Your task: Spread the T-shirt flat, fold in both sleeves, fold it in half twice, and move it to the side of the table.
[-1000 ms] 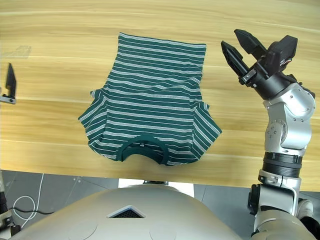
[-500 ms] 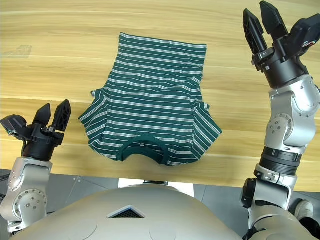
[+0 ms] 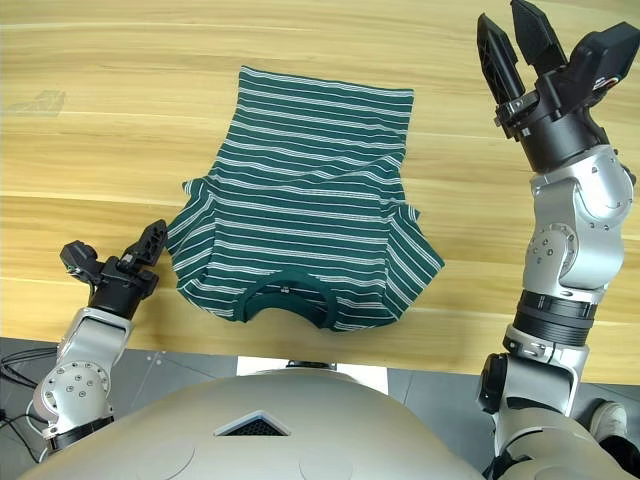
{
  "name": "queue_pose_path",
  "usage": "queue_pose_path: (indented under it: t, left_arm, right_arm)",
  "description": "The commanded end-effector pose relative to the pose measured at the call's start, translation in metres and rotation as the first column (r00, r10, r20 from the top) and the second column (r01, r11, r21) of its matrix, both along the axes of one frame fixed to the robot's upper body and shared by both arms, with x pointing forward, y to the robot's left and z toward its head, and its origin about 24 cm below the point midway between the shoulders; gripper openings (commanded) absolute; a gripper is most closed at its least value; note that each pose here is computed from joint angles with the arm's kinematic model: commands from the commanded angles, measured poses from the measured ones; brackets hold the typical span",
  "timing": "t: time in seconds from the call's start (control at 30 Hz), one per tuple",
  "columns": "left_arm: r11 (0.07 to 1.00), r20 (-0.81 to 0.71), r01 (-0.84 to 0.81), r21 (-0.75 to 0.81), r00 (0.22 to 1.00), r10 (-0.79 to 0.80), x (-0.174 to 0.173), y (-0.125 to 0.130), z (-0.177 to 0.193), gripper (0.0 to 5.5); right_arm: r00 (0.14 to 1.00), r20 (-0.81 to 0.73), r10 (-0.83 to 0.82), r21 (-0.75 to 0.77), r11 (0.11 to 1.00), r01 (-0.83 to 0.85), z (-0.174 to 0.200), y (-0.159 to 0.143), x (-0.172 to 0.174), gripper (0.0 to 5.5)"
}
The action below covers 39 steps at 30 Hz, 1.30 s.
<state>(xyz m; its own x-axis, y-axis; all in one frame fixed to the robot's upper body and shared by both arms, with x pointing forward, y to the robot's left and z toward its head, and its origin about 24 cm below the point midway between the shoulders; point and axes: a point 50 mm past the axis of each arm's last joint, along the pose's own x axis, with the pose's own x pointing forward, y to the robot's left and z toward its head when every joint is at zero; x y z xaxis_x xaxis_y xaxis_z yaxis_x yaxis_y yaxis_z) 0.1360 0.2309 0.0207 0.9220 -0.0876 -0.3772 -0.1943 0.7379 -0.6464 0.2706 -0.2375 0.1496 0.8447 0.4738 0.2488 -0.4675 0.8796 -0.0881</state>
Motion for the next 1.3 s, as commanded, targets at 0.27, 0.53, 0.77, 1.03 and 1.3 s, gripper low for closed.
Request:
queue_pose_path:
  t: [0.27,0.53,0.77,1.03,1.3]
  left_arm:
    - [0.999,-0.140,0.037,-0.033,0.989,-0.042,-0.013,-0.008,-0.021,2.85]
    - [1.000,-0.156,0.026,0.003,0.987,-0.025,-0.012,-0.001,-0.025,1.41]
    - [0.999,-0.160,0.019,0.051,0.987,-0.011,-0.010,0.003,-0.029,0.18]
    - [0.997,-0.132,0.035,0.069,0.991,-0.026,-0.005,0.001,-0.028,0.01]
    - [0.979,0.089,0.038,0.202,0.994,-0.057,0.006,0.006,0.012,0.01]
  right_arm:
    - [1.000,0.007,0.002,-0.040,0.999,-0.002,0.001,0.003,0.006,1.91]
    - [1.000,0.008,-0.003,-0.046,0.999,0.004,0.000,0.001,0.005,1.91]
    - [1.000,-0.012,-0.017,-0.056,0.998,0.017,-0.007,-0.003,0.002,1.91]
    - [1.000,-0.020,-0.009,-0.054,0.998,0.008,-0.010,0.001,0.005,1.91]
    - [0.999,-0.032,-0.001,-0.067,0.998,-0.002,-0.016,0.003,0.006,1.91]
